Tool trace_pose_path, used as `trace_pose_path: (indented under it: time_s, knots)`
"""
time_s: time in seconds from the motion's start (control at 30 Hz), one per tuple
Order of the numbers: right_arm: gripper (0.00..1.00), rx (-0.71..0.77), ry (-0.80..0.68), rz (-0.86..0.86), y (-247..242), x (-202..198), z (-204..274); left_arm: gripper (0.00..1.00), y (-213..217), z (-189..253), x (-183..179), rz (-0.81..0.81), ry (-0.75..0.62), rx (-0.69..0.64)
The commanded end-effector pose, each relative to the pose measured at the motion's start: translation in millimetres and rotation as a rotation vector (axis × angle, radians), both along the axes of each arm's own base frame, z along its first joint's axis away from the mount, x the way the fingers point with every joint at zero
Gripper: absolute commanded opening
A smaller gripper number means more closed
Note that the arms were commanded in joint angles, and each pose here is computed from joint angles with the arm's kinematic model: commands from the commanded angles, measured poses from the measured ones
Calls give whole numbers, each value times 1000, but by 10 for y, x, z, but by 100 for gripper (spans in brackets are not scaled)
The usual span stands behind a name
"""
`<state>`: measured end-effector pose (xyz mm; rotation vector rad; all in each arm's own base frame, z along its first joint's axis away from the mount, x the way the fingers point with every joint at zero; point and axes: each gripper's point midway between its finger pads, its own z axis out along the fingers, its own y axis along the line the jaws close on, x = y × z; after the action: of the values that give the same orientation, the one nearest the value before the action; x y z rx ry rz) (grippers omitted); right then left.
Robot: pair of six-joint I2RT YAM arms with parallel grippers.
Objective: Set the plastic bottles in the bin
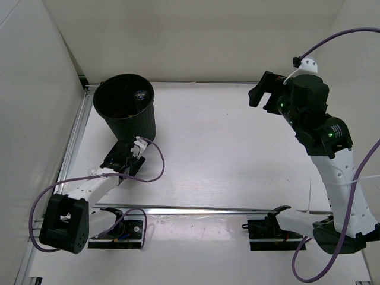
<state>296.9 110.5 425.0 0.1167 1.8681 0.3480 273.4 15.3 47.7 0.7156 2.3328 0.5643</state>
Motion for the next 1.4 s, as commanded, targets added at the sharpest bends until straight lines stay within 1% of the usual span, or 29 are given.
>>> trace_pose_path:
  time_s: [0.0, 0.2, 0.23, 0.3, 0.33, 0.37, 0.4, 0.47, 0.5, 0.57, 0.67, 0.7, 0.73, 0.77, 0.8, 0.87, 0.9, 0.93, 1.0, 1.03, 1.07, 1.13, 1.17, 1.2, 1.23, 1.27, 1.3, 1.33, 1.37]
  knots:
    - [100, -3, -27, 7, -27, -49, 61, 100, -124, -40, 38, -19, -5, -75]
    - [100, -8, -18, 7, -23, -42, 18, 100, -269, -55, 86, -51, 6, -144]
    - [100, -8, -18, 7, -23, -42, 18, 97, -274, -34, 93, -44, 6, -150]
    - [100, -15, -11, -3, -38, -30, -19, 89, -420, -14, 86, -87, 36, -215]
    - [100, -17, -12, -12, -54, -26, -18, 58, -480, 24, 85, -85, 33, -255]
    - [100, -17, -12, -12, -63, -45, -28, 42, -534, 2, 50, -91, 48, -276]
    - [100, -8, -10, -15, -60, -46, -27, 31, -591, 39, 72, -95, 39, -290]
    - [100, -11, -11, -25, -71, -26, -43, 16, -661, -1, 28, -98, 60, -301]
    - [100, -11, -11, -25, -71, -26, -43, 15, -746, -16, -14, -119, 74, -305]
    - [100, -11, -11, -25, -71, -26, -43, 11, -864, 93, 5, -138, 58, -318]
    - [100, -10, -21, -37, -88, -12, -21, 11, -1072, 300, 21, -182, 48, -341]
    - [100, -13, -22, -46, -103, -8, -20, 11, -1185, 368, 16, -205, 49, -364]
    - [100, -13, -22, -46, -103, -8, -20, 11, -1314, 574, 85, -244, 18, -402]
    - [100, -13, -22, -46, -103, -8, -20, 11, -1472, 636, 30, -303, 49, -453]
    - [100, -17, -14, -46, -91, 18, -47, 11, -1663, 884, 60, -367, 12, -491]
    - [100, -17, -14, -46, -91, 18, -47, 11, -1899, 1129, 48, -451, -4, -548]
    - [100, -19, -15, -56, -109, 22, -46, 11, -2080, 1267, -3, -519, -9, -584]
    - [100, -16, -4, -59, -92, 52, -76, 11, -2200, 1581, 32, -565, -66, -620]
    - [100, -11, -12, -59, -94, 46, -39, 11, -2452, 1875, -32, -672, -88, -671]
    - [100, -11, -12, -59, -94, 46, -39, 11, -2542, 2032, -38, -707, -106, -693]
    - [100, -16, -3, -59, -80, 76, -71, 11, -2644, 2388, -15, -752, -167, -726]
    - [100, -8, -1, -61, -77, 76, -70, 11, -2748, 2653, 35, -790, -202, -755]
    - [100, -12, 7, -61, -65, 101, -97, 11, -2806, 2973, 111, -808, -264, -772]
    - [100, -12, 7, -61, -65, 101, -97, 11, -2814, 3134, 165, -804, -301, -773]
    - [100, -2, 8, -64, -61, 101, -96, 11, -2748, 3289, 288, -752, -362, -749]
    - [100, -2, 8, -64, -61, 101, -96, 11, -2699, 3660, 367, -734, -458, -743]
    - [100, 7, 10, -67, -57, 101, -95, 11, -2658, 3721, 538, -681, -487, -721]
    - [100, 7, 10, -67, -57, 101, -95, 11, -2420, 3838, 758, -567, -549, -692]
    - [100, 7, 10, -77, -90, 112, -95, 11, -2271, 4126, 855, -516, -625, -698]
